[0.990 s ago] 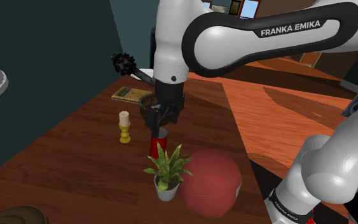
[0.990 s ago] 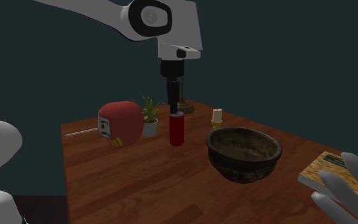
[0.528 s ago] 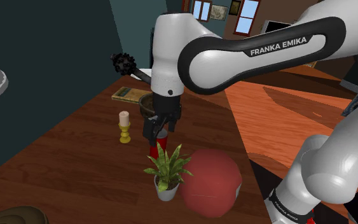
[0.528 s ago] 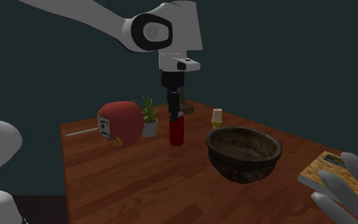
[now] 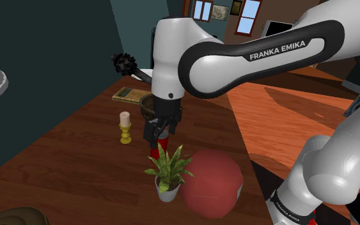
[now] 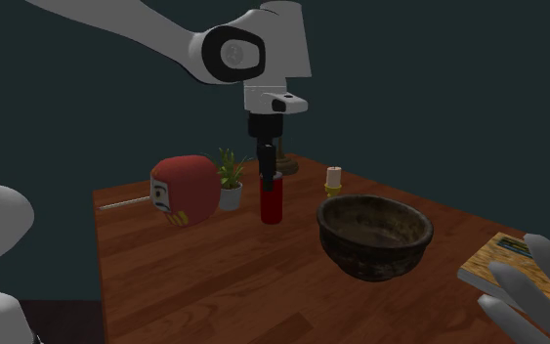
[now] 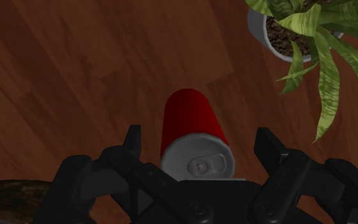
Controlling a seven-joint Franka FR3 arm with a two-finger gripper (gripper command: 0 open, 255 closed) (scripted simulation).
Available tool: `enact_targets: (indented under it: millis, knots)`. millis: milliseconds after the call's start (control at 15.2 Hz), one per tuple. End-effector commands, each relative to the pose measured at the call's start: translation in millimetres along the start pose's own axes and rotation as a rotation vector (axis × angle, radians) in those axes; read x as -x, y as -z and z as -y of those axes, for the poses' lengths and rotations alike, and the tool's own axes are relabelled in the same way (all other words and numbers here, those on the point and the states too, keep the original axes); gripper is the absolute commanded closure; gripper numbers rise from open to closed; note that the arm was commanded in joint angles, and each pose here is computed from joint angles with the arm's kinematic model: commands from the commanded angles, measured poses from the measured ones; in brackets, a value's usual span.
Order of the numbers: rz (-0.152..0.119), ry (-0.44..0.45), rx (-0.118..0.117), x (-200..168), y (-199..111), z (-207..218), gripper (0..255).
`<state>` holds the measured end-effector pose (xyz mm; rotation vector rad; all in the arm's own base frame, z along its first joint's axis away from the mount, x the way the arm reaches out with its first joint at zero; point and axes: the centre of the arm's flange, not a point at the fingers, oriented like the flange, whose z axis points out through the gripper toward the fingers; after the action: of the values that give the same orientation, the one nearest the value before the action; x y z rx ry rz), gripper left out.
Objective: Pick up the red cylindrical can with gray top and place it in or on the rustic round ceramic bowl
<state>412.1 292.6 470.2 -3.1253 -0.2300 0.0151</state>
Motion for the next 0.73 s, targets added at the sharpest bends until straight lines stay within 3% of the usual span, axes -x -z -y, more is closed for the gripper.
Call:
enact_targets:
  millis: [0, 660]
  knots:
    - [0.0, 0.0, 0.0, 0.0, 0.0, 0.0, 255]
    - [0.0, 0.0, 0.0, 0.1, 5.2, 0.0, 255]
